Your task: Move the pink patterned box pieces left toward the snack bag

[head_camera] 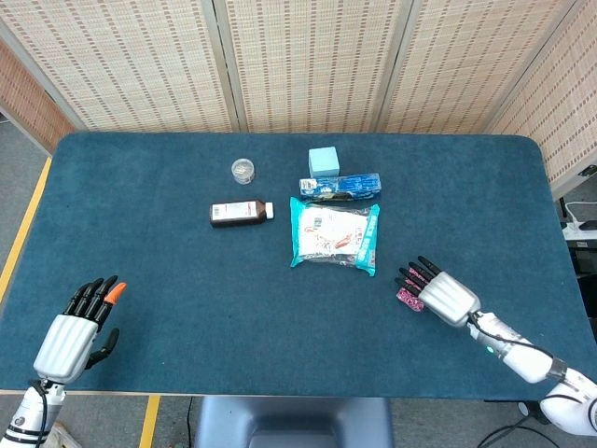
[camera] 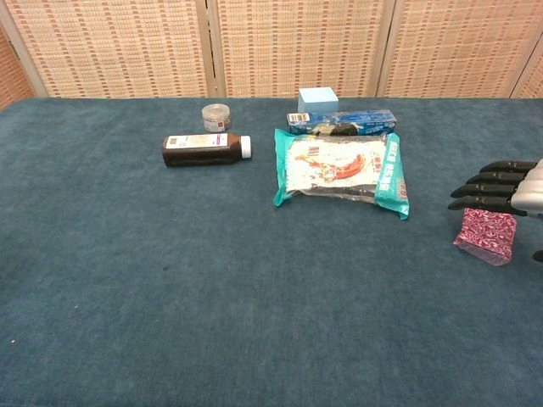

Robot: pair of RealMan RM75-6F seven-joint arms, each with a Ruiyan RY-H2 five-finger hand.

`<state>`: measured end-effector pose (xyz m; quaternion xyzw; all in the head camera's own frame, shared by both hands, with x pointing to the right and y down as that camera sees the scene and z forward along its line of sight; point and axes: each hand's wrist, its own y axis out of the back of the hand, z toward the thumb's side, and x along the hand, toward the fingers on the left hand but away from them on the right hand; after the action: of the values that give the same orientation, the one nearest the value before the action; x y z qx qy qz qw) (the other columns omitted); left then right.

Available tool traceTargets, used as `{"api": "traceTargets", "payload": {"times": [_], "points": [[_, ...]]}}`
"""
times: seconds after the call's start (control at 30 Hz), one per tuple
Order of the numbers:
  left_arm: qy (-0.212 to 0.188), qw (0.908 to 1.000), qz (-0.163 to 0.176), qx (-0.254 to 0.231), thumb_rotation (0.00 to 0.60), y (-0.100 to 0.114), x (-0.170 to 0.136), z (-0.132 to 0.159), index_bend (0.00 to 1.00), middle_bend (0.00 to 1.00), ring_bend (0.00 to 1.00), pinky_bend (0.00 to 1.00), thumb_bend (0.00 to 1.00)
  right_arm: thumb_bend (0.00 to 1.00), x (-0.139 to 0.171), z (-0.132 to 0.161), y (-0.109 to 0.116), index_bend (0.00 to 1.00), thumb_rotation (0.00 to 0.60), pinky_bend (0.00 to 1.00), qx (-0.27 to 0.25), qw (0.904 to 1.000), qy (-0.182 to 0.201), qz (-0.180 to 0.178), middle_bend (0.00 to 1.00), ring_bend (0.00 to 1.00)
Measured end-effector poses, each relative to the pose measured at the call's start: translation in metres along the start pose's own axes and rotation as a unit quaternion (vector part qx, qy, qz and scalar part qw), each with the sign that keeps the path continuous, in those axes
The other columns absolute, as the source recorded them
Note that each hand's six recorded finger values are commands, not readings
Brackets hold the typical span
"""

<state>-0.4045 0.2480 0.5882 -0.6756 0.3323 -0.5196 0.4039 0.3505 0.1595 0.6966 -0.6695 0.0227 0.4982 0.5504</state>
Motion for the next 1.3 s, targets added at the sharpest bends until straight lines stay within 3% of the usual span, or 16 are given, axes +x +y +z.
{"api": "traceTargets", "payload": {"times": [0.23,0.47,1.3], "points": [[0.001,1.0000,-0.002,-0.002,0.600,-0.001,0.000,-0.002,0.00,0.00,0.00,0.12,0.48,0.21,-0.008,-0.005,0.000,0.10,0.600,0.00,0.001,0.9999,-0.010,0.001,0.10,0.00],[0.002,1.0000,-0.005,-0.001,0.600,-0.002,0.001,-0.002,0.00,0.00,0.00,0.12,0.48,0.21,-0.015,-0.005,-0.004,0.11,0.600,0.00,0.004,0.9999,-0.011,0.010,0.11,0.00],[0.006,0.9999,-0.012,-0.003,0.600,-0.003,0.003,-0.005,0.00,0.00,0.00,0.12,0.48,0.22,-0.020,-0.001,-0.004,0.31,0.600,0.00,0.016,0.9994,-0.031,0.000,0.24,0.00]]}}
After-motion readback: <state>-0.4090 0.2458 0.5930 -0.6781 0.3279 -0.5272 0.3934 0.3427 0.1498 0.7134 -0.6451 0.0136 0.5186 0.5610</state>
